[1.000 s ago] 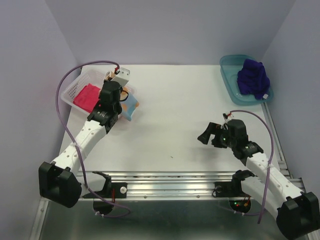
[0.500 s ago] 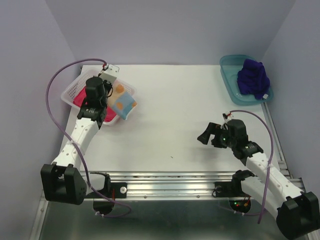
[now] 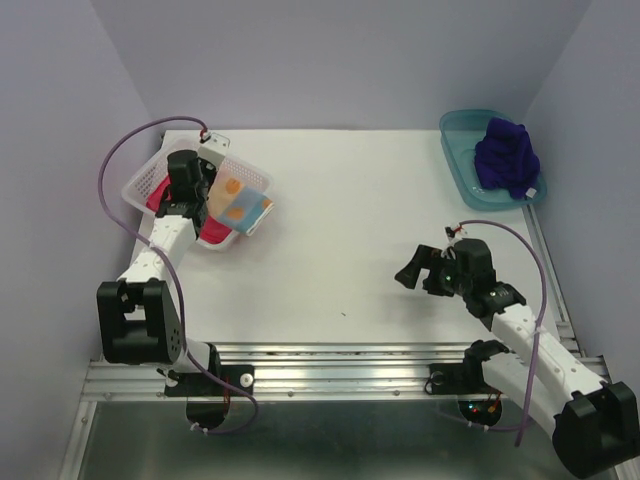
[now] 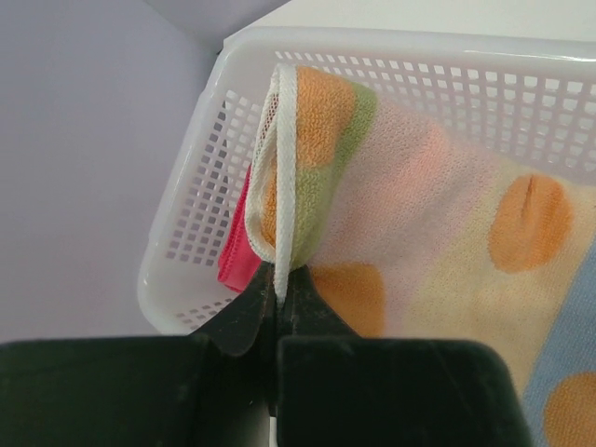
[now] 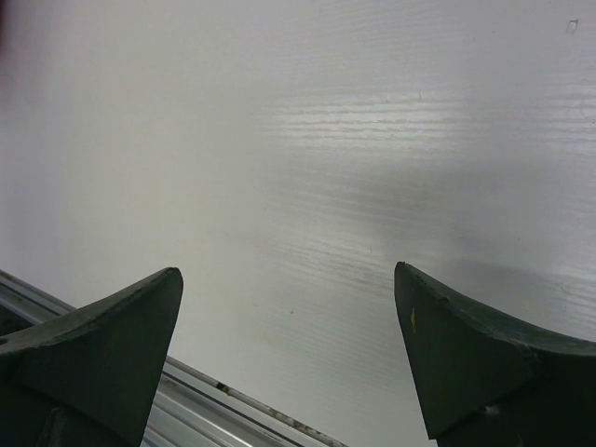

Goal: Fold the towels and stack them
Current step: Neatly place the folded towel into the bin

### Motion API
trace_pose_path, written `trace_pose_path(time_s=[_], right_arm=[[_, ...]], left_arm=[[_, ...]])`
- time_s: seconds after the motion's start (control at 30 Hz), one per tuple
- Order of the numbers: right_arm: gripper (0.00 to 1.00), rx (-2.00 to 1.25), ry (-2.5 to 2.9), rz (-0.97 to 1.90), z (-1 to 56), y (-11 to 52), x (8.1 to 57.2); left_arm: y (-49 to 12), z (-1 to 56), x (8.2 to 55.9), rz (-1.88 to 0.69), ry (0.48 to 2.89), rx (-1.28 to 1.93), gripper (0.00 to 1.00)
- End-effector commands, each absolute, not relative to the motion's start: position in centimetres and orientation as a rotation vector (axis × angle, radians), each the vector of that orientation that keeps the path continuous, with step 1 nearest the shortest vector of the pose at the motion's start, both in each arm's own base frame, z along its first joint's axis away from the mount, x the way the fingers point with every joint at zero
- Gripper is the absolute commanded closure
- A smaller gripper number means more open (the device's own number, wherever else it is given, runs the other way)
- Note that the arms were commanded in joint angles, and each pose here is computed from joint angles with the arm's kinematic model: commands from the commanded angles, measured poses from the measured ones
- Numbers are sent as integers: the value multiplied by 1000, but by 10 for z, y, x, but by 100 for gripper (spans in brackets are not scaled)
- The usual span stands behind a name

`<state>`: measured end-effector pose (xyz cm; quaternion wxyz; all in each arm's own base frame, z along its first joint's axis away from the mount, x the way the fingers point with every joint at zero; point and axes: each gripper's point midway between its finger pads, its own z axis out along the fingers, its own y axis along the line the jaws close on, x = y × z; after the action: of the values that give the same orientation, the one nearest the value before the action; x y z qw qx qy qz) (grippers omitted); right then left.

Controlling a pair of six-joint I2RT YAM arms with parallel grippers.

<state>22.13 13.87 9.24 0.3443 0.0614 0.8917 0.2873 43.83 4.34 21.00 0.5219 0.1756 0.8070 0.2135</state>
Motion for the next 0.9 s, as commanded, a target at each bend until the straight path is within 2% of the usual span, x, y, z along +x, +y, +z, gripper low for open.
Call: trace_pose_path(time_s=[0.0, 0.87], right_arm=[[0, 143, 2282, 729, 101, 140, 231], [0, 227, 2383, 598, 83, 125, 233]], left_arm=[[53, 256, 459, 521, 1808, 410, 100], [100, 205, 491, 530, 1955, 516, 100]])
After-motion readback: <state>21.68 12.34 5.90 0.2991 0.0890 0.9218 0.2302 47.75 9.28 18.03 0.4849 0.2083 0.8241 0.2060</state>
